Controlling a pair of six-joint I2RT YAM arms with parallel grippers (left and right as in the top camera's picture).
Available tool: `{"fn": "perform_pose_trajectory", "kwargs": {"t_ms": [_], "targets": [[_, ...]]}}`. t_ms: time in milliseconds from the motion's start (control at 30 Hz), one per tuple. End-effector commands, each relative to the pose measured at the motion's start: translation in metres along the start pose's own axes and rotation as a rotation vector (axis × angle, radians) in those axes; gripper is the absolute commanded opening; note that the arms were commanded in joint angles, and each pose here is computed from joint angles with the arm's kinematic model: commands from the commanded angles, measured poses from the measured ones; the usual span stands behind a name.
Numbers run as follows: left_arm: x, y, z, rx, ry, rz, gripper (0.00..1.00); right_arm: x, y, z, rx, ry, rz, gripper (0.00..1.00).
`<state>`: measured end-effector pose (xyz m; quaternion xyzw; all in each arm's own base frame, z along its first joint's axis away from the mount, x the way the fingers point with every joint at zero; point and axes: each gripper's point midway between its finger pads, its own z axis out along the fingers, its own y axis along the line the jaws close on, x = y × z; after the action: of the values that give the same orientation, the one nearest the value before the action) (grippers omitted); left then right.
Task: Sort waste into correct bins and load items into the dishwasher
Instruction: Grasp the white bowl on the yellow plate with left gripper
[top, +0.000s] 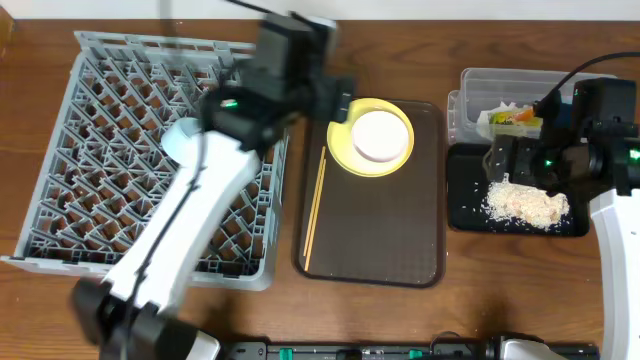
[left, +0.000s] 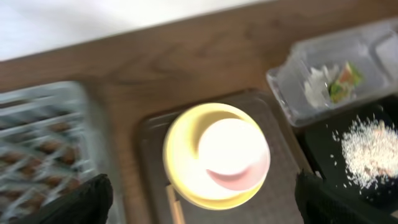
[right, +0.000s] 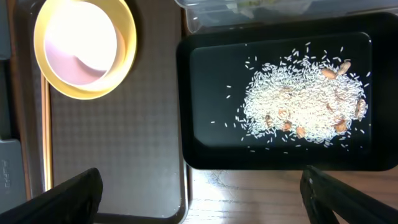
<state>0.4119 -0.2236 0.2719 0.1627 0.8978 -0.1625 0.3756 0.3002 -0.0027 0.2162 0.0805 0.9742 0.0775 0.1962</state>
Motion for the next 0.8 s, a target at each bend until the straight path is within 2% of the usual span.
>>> {"fn": "perform_pose_trajectory", "kwargs": {"t_ms": [0, 200, 367, 467, 567, 633, 667, 700, 767], "targets": [[0.019, -0.04, 0.053, 0.047, 0.059, 0.06, 0.94, 0.001, -0.003, 0.001, 0.008, 0.006, -0.002, 0.99], [0.066, -0.086, 0.122, 0.107, 0.155, 0.174, 0.93, 0.001, -0.003, 0.001, 0.008, 0.006, -0.002, 0.99], [0.124, -0.091, 0.172, 0.097, 0.293, 0.204, 0.93, 0.001, -0.003, 0.001, 0.007, 0.006, -0.002, 0.99], [0.141, -0.088, 0.185, 0.088, 0.338, 0.206, 0.91, 0.001, -0.003, 0.001, 0.007, 0.006, -0.002, 0.99], [0.152, -0.084, 0.191, 0.077, 0.367, 0.206, 0.81, 0.001, -0.003, 0.001, 0.007, 0.007, -0.002, 0.99], [0.156, -0.078, 0.193, 0.048, 0.373, 0.211, 0.67, 0.001, -0.003, 0.0, 0.008, 0.008, -0.002, 0.99], [0.158, -0.07, 0.192, 0.009, 0.383, 0.218, 0.55, 0.001, -0.003, 0.0, 0.008, 0.009, -0.002, 0.99], [0.161, -0.066, 0.191, -0.013, 0.396, 0.223, 0.51, 0.001, -0.003, 0.0, 0.008, 0.009, -0.002, 0.99], [0.173, -0.057, 0.186, -0.052, 0.442, 0.231, 0.5, 0.001, -0.003, 0.0, 0.008, 0.009, -0.002, 0.99]]}}
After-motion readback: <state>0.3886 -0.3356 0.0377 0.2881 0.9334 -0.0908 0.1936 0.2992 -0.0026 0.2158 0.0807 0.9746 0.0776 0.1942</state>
